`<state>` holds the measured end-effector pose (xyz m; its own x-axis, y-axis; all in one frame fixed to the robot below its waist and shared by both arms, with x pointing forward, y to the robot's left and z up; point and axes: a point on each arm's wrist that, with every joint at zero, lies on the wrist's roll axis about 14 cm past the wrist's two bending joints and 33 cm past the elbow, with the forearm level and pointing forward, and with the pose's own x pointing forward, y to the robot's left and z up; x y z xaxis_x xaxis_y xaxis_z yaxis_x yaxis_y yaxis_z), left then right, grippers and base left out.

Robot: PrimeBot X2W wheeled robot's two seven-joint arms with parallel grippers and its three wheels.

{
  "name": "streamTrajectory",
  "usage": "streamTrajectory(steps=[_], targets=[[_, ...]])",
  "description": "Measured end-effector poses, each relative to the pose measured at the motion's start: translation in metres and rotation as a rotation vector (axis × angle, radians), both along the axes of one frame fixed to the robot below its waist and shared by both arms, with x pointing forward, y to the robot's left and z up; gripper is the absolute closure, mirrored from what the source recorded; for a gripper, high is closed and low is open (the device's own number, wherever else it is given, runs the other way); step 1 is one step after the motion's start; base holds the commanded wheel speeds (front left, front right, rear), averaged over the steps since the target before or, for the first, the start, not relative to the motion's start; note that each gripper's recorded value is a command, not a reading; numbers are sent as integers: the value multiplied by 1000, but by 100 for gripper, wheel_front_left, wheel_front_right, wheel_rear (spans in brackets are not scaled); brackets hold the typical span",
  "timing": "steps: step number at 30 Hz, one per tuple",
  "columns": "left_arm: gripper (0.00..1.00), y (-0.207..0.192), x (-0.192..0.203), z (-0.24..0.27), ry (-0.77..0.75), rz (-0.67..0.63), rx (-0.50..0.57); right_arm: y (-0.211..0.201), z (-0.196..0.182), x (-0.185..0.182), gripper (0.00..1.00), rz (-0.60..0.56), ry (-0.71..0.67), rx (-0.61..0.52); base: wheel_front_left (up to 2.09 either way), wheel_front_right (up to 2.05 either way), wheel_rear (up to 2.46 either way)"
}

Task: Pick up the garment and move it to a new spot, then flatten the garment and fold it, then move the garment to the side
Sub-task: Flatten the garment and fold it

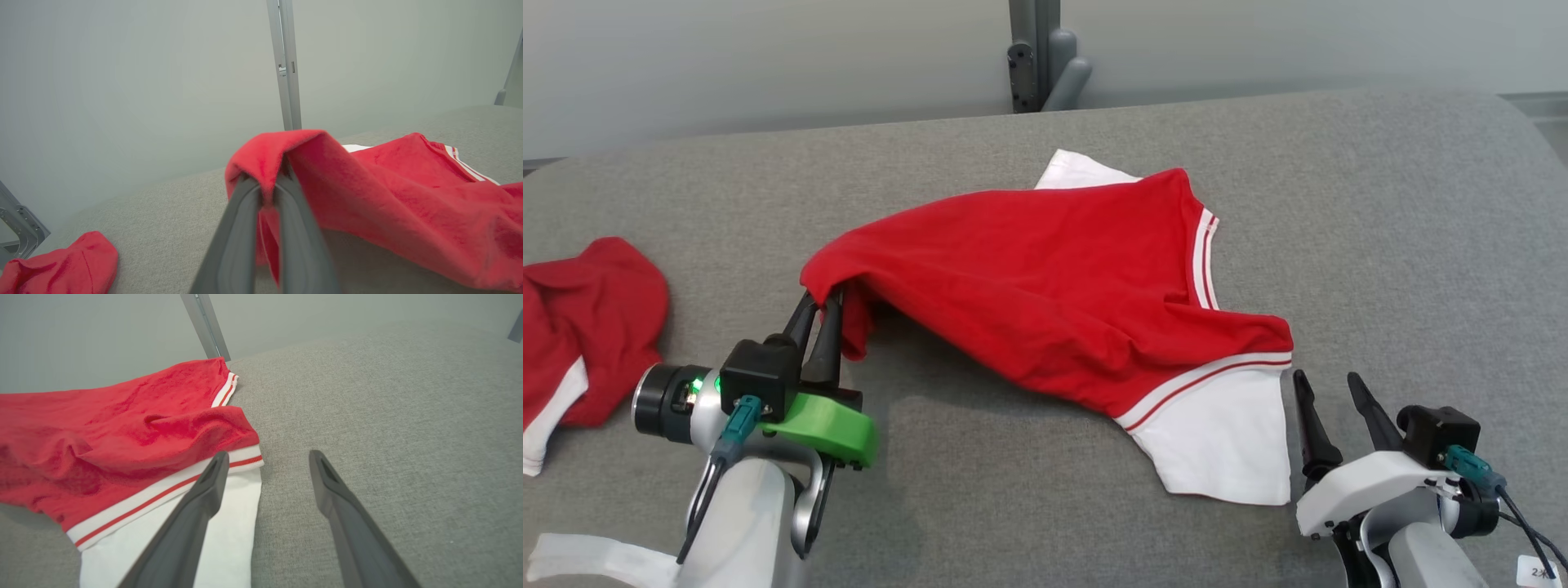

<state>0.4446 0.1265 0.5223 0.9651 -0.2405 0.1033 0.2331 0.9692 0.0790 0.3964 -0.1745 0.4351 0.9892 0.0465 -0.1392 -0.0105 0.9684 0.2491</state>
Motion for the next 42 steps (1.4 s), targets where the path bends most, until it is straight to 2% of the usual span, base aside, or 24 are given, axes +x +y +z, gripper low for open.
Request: streamTrajectory(steps=[7, 16, 21, 25, 26, 27, 32, 35, 42], targets=[[100, 18, -18, 7, -10, 27, 28, 11, 3, -6, 0, 24, -6, 23, 0, 0, 0], [100, 28, -46, -39, 129, 46, 35, 19, 3, -5, 0, 44, -6, 26, 0, 0, 0], [100, 32, -46, -61, 195, 26, 81, 21, 0, -1, 0, 54, 1, 19, 0, 0, 0], [100, 40, -25, -64, 214, 22, 145, 18, -1, 2, 0, 51, 4, 4, 0, 0, 0], [62, 44, -19, -67, 228, 37, 157, 17, -2, 2, 0, 49, 6, -1, 0, 0, 0], [0, 50, -15, -72, 249, 55, 165, 15, -3, 1, 0, 45, 11, -6, 0, 0, 0], [0, 75, 5, -80, 285, 197, 122, -3, -9, -5, 0, -2, 30, -19, 0, 0, 0], [0, 76, 7, -82, 294, 233, 80, -14, -11, -11, 0, -34, 38, -24, 0, 0, 0], [0, 73, -18, -80, 277, 254, 12, -8, -1, -11, 0, -20, 9, -17, 0, 0, 0]])
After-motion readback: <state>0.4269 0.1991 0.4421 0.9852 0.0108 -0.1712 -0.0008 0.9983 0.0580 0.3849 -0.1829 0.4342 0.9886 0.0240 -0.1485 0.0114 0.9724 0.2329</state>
